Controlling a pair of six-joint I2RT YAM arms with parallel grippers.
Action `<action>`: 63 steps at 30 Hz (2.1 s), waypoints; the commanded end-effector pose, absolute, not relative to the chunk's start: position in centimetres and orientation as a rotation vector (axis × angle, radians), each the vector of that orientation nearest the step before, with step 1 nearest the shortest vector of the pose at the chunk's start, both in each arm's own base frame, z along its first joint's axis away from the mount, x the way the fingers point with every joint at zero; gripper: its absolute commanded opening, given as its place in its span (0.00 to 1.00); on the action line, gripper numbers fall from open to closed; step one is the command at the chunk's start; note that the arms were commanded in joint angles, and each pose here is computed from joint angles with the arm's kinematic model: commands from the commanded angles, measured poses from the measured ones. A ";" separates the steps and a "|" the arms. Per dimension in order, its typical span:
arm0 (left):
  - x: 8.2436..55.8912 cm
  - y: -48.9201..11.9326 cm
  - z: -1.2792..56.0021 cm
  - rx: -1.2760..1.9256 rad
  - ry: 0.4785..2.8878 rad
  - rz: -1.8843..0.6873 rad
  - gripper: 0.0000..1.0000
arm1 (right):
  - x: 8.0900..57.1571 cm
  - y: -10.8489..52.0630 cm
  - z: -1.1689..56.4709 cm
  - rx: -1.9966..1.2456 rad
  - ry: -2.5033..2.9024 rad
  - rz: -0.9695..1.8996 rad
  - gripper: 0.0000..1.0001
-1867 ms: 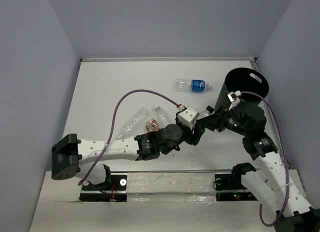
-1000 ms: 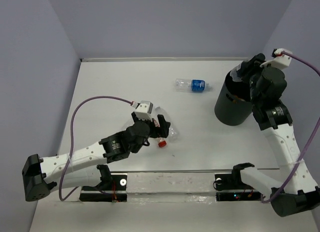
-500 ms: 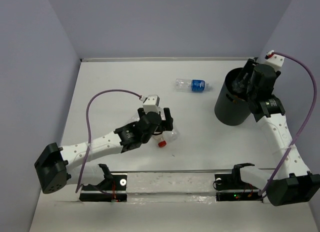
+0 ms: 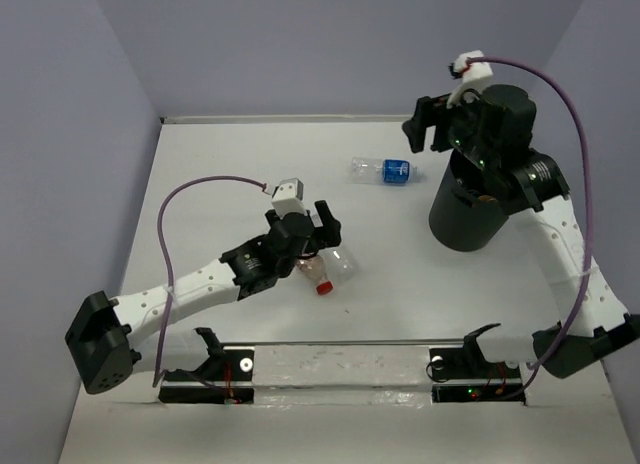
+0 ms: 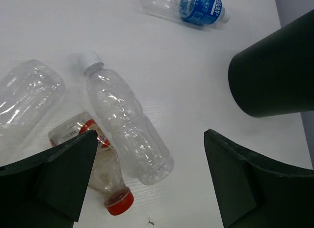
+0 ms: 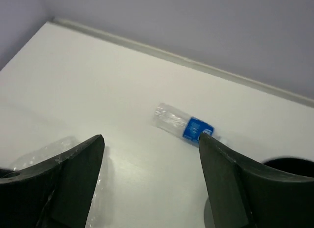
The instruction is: Put the plastic bottles in the bin
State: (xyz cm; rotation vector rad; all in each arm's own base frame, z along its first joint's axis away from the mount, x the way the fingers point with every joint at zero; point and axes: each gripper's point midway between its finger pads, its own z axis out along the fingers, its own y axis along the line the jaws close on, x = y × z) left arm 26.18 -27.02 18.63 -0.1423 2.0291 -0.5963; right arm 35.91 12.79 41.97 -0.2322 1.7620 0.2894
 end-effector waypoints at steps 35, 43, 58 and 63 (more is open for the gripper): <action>23.4 -14.1 27.2 -0.121 1.810 -0.393 0.99 | 54.7 22.3 9.9 -1.342 2.111 -0.124 1.00; 24.2 -14.0 26.3 -0.114 1.832 -0.398 0.99 | 55.7 21.0 7.8 -1.332 2.141 -0.063 0.92; 24.8 -14.8 24.7 -0.119 1.905 -0.431 0.99 | 56.3 27.6 22.1 -1.052 1.753 0.143 0.46; 23.8 -16.4 22.9 -0.113 1.963 -0.542 0.99 | 50.5 27.9 37.5 -0.826 1.477 0.321 0.41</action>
